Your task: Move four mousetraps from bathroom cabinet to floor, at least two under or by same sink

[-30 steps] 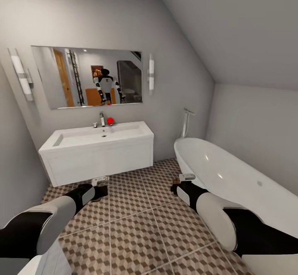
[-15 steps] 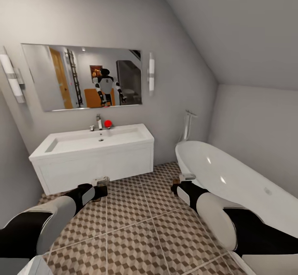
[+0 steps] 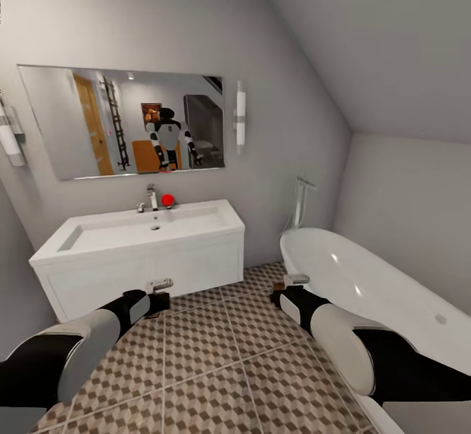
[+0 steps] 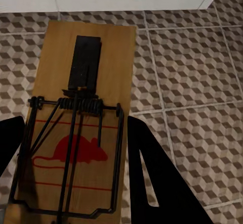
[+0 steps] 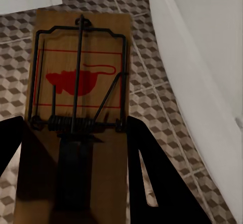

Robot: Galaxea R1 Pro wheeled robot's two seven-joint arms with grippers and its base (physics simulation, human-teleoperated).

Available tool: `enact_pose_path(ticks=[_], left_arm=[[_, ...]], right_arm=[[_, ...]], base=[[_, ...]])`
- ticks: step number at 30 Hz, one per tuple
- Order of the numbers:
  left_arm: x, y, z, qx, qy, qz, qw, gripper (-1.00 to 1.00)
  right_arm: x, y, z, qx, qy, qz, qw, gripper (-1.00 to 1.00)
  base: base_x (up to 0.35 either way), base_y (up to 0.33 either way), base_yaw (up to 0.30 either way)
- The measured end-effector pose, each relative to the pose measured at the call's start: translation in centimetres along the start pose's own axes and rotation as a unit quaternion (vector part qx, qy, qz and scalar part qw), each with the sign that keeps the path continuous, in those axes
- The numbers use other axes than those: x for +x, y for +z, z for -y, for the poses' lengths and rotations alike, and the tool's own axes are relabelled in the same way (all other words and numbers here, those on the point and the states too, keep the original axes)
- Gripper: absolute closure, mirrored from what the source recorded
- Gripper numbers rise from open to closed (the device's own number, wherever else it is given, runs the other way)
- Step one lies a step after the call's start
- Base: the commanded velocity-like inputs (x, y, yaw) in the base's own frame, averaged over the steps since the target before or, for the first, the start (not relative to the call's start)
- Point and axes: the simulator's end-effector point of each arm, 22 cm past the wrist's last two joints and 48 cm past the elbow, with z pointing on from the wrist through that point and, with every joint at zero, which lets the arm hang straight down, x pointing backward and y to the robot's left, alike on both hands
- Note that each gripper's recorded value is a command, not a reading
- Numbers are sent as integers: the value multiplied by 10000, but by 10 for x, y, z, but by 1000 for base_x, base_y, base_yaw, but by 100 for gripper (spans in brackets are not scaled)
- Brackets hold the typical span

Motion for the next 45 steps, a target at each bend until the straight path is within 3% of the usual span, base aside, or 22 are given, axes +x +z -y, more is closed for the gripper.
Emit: enact_pose_path(ticks=[26, 45], left_arm=[[0, 0, 1, 5, 5, -3, 10000, 100], [0, 0, 1, 7, 6, -4, 10000, 100]], right_arm=[[0, 0, 0, 7, -30, 7, 10000, 100], [-1, 0, 0, 7, -26, 8, 10000, 100]], base=[[22, -2, 262], [118, -151, 16]])
